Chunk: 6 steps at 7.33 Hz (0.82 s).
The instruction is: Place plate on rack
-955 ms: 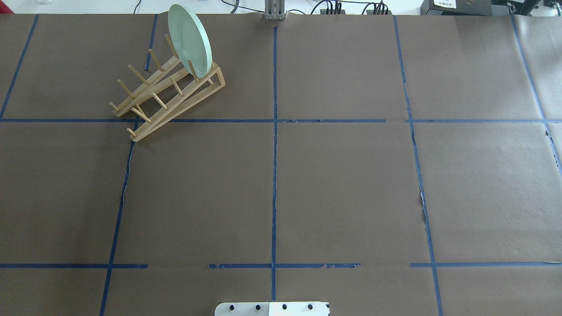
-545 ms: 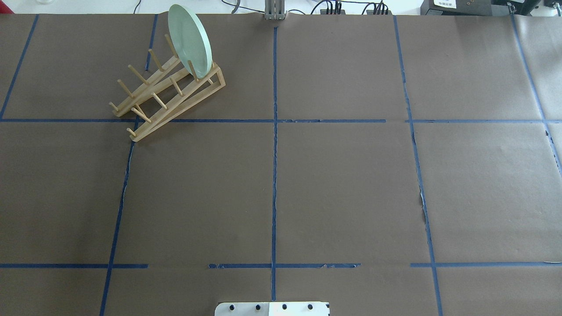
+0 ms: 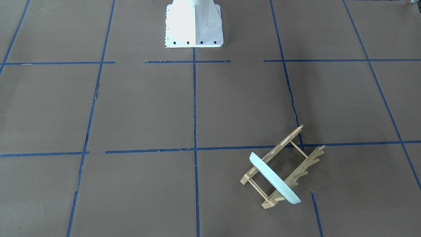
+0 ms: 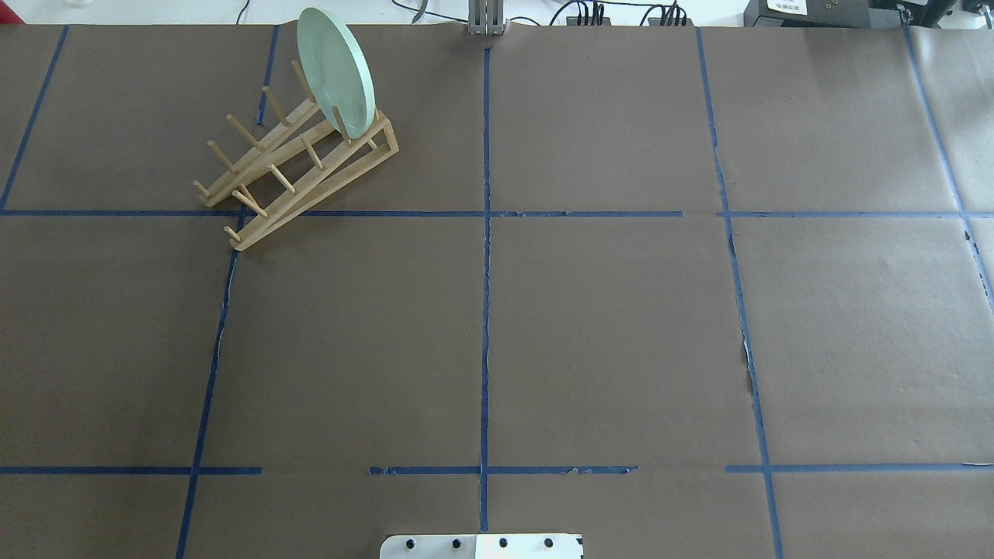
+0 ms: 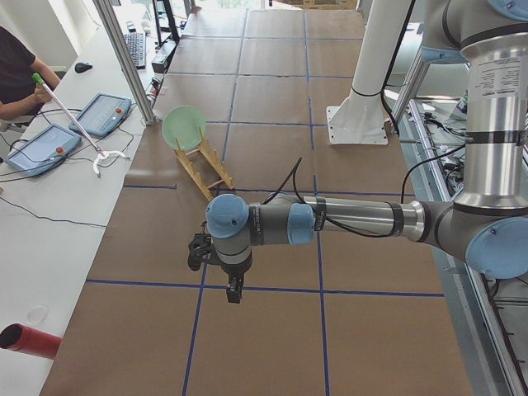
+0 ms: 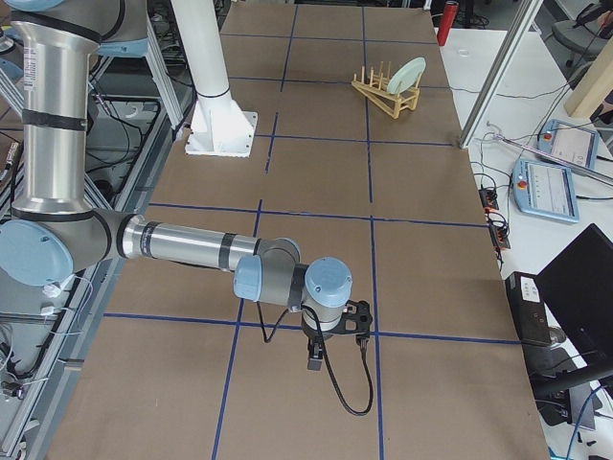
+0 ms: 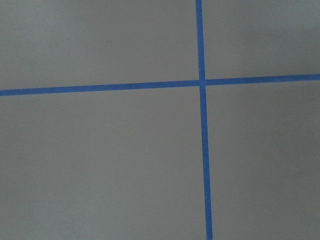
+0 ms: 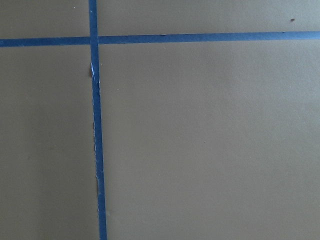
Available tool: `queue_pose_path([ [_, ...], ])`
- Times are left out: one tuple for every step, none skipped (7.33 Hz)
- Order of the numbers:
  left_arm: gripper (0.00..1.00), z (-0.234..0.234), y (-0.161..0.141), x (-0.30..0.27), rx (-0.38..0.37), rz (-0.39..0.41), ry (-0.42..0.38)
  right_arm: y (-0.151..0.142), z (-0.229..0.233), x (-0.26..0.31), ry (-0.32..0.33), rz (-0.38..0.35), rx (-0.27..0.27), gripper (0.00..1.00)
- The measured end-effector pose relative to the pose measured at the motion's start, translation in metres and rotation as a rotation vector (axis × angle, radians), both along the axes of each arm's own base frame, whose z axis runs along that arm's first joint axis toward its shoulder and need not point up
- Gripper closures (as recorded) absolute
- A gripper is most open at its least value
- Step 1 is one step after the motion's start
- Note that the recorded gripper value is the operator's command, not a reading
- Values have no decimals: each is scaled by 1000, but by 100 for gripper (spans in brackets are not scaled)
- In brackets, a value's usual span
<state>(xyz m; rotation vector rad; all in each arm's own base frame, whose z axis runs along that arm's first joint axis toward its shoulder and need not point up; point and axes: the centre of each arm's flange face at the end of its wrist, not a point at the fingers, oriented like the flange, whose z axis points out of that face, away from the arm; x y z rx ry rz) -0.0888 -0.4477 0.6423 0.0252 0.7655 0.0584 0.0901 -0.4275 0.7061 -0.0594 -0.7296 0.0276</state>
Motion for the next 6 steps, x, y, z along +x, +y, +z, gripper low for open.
queue_pose_path([
  [0,4,9,1,-7,4,9,0,0,0,0,0,-1,0],
  [0,7,13,3,-13,5,31,0,0,0,0,0,-1,0],
  [0,6,12,5,-9,4,52,0,0,0,0,0,-1,0],
  [0,5,11,6,-1,2,62,0,0,0,0,0,-1,0],
  [0,6,9,6,-1,1,63,0,0,0,0,0,-1,0],
  [0,7,9,6,-8,1,61,0,0,0,0,0,0,0],
])
